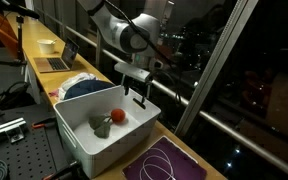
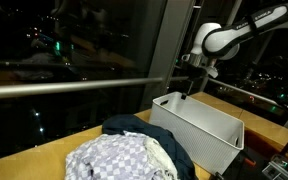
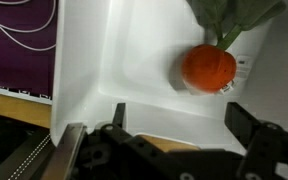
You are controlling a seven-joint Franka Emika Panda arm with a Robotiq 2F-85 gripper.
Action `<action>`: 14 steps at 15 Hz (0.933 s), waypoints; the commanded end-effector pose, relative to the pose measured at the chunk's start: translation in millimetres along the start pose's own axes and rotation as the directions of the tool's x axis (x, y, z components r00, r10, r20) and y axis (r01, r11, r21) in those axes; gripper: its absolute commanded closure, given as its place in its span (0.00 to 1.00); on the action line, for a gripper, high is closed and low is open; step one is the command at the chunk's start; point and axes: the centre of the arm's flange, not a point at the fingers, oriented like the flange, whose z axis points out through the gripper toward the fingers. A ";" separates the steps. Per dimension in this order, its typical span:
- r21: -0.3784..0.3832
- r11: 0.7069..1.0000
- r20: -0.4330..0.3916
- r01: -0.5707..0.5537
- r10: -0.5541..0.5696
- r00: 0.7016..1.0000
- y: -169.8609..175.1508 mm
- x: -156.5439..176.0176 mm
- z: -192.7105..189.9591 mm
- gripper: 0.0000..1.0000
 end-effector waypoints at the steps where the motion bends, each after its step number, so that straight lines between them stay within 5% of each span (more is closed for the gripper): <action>1: 0.011 0.998 0.060 0.063 -0.064 0.996 3.7 35.7 38.7 0.00; 14: 0.102 0.982 0.207 0.156 -0.175 0.963 -54.7 67.1 150.0 0.00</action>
